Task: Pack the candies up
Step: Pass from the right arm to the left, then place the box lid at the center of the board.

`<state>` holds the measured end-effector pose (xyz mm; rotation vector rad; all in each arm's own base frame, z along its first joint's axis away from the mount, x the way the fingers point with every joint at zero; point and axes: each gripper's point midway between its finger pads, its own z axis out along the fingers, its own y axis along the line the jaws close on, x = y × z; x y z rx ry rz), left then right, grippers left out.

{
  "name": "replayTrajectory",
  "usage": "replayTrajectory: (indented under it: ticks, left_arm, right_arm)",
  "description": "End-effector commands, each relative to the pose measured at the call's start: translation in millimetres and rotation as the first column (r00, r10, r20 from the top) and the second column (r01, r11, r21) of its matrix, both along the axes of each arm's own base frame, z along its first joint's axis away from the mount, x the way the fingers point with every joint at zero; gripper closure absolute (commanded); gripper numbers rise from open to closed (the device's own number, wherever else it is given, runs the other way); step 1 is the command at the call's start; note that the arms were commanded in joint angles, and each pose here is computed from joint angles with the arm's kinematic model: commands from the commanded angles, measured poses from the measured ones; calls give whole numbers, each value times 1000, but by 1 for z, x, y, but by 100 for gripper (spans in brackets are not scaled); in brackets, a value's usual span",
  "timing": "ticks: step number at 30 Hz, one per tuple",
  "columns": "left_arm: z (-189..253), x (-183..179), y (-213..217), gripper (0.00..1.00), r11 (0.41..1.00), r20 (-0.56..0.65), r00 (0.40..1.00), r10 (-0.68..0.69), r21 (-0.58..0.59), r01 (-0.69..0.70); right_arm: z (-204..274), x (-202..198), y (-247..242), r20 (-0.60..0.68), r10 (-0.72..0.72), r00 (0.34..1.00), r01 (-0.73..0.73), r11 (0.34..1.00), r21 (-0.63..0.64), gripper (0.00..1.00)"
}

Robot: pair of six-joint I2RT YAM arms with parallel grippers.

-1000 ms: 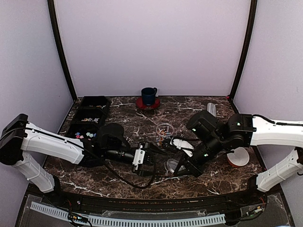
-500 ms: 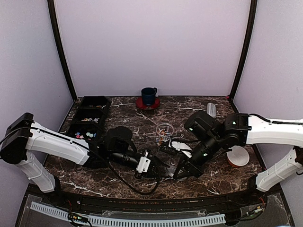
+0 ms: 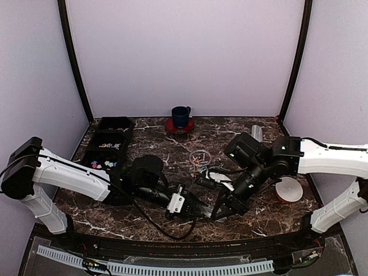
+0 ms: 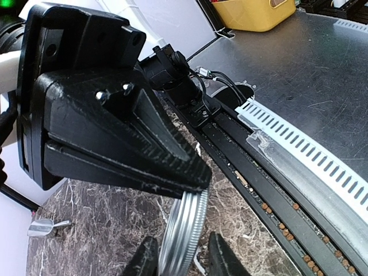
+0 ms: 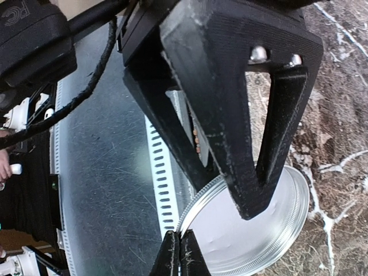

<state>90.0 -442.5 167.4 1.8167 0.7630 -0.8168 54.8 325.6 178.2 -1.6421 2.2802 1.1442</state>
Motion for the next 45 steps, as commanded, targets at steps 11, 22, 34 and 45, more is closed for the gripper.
replayTrajectory:
  ticks: [11,22,34,45]
  left_arm:
    - [0,-19,2,93,997,-52,996,-76,21,78]
    - [-2,8,-24,91,988,-396,905,155,73,-137]
    - [-57,70,-72,85,881,-684,558,470,398,-255]
    - [-101,133,-83,79,760,-725,243,644,571,-310]
  right_arm:
    - [6,11,0,25,7,1000,-8,999,31,98]
    - [33,87,-39,351,-283,893,300,954,6,15]
    - [43,174,-118,553,-604,574,719,694,12,3]
    - [37,174,-133,555,-633,540,758,653,8,1]
